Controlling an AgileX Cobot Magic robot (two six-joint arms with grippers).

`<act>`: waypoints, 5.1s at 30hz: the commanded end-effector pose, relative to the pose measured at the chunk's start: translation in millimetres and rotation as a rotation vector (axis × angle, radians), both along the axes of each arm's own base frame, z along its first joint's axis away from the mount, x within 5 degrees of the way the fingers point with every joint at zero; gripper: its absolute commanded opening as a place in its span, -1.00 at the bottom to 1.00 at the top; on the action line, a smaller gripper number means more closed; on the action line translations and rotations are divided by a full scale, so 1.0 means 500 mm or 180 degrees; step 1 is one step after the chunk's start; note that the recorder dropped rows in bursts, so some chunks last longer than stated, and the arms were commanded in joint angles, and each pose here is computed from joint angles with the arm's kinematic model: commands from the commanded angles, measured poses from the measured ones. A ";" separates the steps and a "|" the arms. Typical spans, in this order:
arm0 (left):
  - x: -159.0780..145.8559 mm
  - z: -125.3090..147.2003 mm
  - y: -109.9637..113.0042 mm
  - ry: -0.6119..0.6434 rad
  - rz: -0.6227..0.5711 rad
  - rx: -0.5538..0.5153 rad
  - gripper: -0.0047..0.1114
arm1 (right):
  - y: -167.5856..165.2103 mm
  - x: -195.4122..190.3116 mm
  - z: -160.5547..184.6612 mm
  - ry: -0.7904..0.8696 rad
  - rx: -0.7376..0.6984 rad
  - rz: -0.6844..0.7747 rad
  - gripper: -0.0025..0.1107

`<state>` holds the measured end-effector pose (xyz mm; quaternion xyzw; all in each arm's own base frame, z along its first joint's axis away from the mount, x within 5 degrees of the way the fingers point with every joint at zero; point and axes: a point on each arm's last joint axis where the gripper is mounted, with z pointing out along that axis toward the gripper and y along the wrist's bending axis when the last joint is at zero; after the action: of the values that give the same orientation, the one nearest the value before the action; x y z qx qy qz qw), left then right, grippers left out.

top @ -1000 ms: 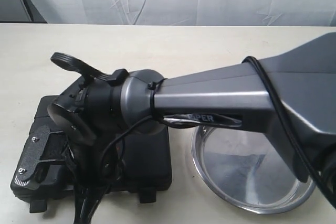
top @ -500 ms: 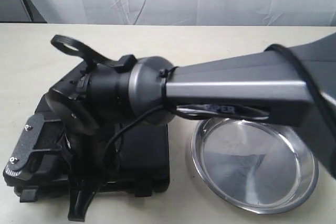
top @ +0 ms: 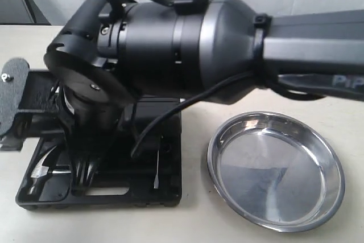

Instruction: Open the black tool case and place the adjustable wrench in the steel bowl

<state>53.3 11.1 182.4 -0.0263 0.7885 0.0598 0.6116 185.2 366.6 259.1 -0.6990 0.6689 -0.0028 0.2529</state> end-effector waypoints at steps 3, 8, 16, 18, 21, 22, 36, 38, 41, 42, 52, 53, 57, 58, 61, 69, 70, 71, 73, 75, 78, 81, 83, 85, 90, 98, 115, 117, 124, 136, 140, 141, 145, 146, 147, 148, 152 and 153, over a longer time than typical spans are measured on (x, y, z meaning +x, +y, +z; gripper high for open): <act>0.000 0.003 0.000 -0.0040 0.0005 0.0000 -0.92 | -0.022 0.059 0.054 -0.1010 0.0115 -0.0219 -0.97; 0.000 0.003 0.000 -0.0040 0.0005 0.0000 -0.92 | -0.035 0.099 0.062 -0.1153 0.0290 -0.0383 -0.97; 0.000 0.004 0.000 -0.0046 0.0003 0.0000 -0.92 | -0.070 0.174 0.076 -0.1359 0.0553 -0.0529 -0.97; 0.000 0.004 0.000 -0.0046 0.0003 0.0000 -0.92 | -0.082 0.194 0.080 -0.1409 0.0602 -0.0558 -0.97; 0.000 0.004 0.000 -0.0046 0.0003 0.0000 -0.92 | -0.100 0.222 0.084 -0.1438 0.0724 -0.0644 -0.97; 0.000 0.004 0.000 -0.0046 0.0003 0.0000 -0.92 | -0.106 0.230 0.085 -0.1437 0.0767 -0.0687 -0.97; 0.000 0.004 0.000 -0.0046 0.0003 0.0000 -0.92 | -0.132 0.260 0.090 -0.1279 0.1156 -0.1242 -0.97; 0.000 0.004 0.000 -0.0046 0.0003 0.0000 -0.92 | -0.132 0.260 0.089 -0.1245 0.1171 -0.1269 -0.97; 0.000 0.004 0.000 -0.0046 0.0003 0.0000 -0.92 | -0.135 0.257 0.083 -0.1087 0.1199 -0.1440 -0.97; 0.000 0.004 0.000 -0.0046 0.0003 0.0000 -0.92 | -0.136 0.257 0.082 -0.1035 0.1219 -0.1520 -0.97; 0.000 0.003 0.000 -0.0040 0.0005 0.0000 -0.92 | -0.119 0.228 0.034 0.0010 0.1264 -0.1790 -0.97; 0.000 0.003 0.000 -0.0040 0.0005 0.0000 -0.92 | -0.115 0.226 0.022 0.0084 0.1176 -0.1717 -0.97; 0.000 0.003 0.000 -0.0040 0.0005 0.0000 -0.92 | -0.106 0.221 -0.020 0.0372 0.0962 -0.1672 -0.97; 0.000 0.003 0.000 -0.0040 0.0005 0.0000 -0.92 | -0.102 0.221 -0.030 0.0433 0.0949 -0.1668 -0.97; 0.000 0.003 0.000 -0.0040 0.0005 0.0000 -0.92 | -0.083 0.225 -0.063 0.0640 0.0980 -0.1664 -0.97; 0.000 0.004 0.000 -0.0046 0.0003 0.0000 -0.92 | 0.040 0.214 -0.129 0.1629 0.1309 -0.0944 -0.97; 0.000 0.004 0.000 -0.0046 0.0003 0.0000 -0.92 | 0.051 0.198 -0.130 0.1756 0.1243 -0.0680 -0.97; 0.000 0.004 0.000 -0.0046 0.0003 0.0000 -0.92 | 0.058 0.181 -0.130 0.1877 0.1140 -0.0444 -0.97; 0.000 0.004 0.000 -0.0046 0.0003 0.0000 -0.92 | 0.060 0.151 -0.132 0.2081 0.0878 -0.0215 -0.97; 0.000 0.004 0.000 -0.0046 0.0003 0.0000 -0.92 | 0.050 0.126 -0.138 0.2290 0.0531 -0.0067 -0.97; 0.000 0.004 0.000 -0.0046 0.0003 0.0000 -0.92 | -0.009 0.130 -0.165 0.2303 0.0205 -0.0937 -0.97; 0.000 0.004 0.000 -0.0046 0.0003 0.0000 -0.92 | -0.092 0.163 -0.172 0.1772 0.0398 -0.1650 -0.97; 0.000 0.004 0.000 -0.0046 0.0003 0.0000 -0.92 | -0.160 0.209 -0.127 0.1302 0.1048 -0.2061 -0.97; 0.000 0.004 0.000 -0.0046 0.0003 0.0000 -0.92 | -0.166 0.246 -0.097 0.1124 0.1417 -0.2129 -0.97; 0.000 0.004 0.000 -0.0046 0.0003 0.0000 -0.92 | -0.098 0.265 -0.100 0.1485 0.0695 -0.1291 -0.97; 0.000 0.004 0.000 -0.0046 0.0003 0.0000 -0.92 | -0.057 0.262 -0.175 0.1630 0.0447 -0.1042 -0.97; 0.000 0.004 0.000 -0.0046 0.0003 0.0000 -0.92 | 0.002 0.213 -0.225 0.1438 0.0249 -0.0536 -0.97; 0.000 0.004 0.000 -0.0046 0.0003 0.0000 -0.92 | 0.002 0.214 -0.227 0.1431 0.0258 -0.0541 -0.97; 0.000 0.004 0.000 -0.0046 0.0003 0.0000 -0.92 | 0.006 0.219 -0.225 0.1348 0.0344 -0.0558 -0.37; 0.000 0.004 0.000 -0.0046 0.0003 0.0000 -0.92 | -0.008 0.229 -0.284 0.1185 -0.0100 -0.0430 -0.10; 0.000 0.004 0.000 -0.0046 0.0003 0.0000 -0.92 | -0.009 0.229 -0.313 0.1210 -0.0207 -0.0419 -0.10; 0.000 0.003 0.000 -0.0040 0.0005 0.0000 -0.92 | -0.010 0.228 -0.320 0.1228 -0.0230 -0.0421 -0.10; 0.000 0.003 0.000 -0.0040 0.0005 0.0000 -0.92 | -0.014 0.228 -0.342 0.1258 -0.0347 -0.0406 -0.13; 0.000 0.003 0.000 -0.0040 0.0005 0.0000 -0.92 | -0.015 0.227 -0.344 0.1256 -0.0382 -0.0395 -0.18; 0.000 0.004 0.000 -0.0046 0.0003 0.0000 -0.92 | -0.016 0.227 -0.346 0.1253 -0.0401 -0.0390 -0.26; 0.000 0.004 0.000 -0.0046 0.0003 0.0000 -0.92 | -0.017 0.227 -0.346 0.1251 -0.0412 -0.0386 -0.33; 0.000 0.004 0.000 -0.0046 0.0003 0.0000 -0.92 | -0.024 0.228 -0.347 0.1216 -0.0556 -0.0338 -0.52; 0.000 0.004 0.000 -0.0046 0.0003 0.0000 -0.92 | -0.026 0.228 -0.348 0.1213 -0.0602 -0.0324 -0.51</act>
<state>53.3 11.1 182.4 -0.0263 0.7885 0.0598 0.6116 301.0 368.2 116.6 -0.6529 0.7414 0.0965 0.1217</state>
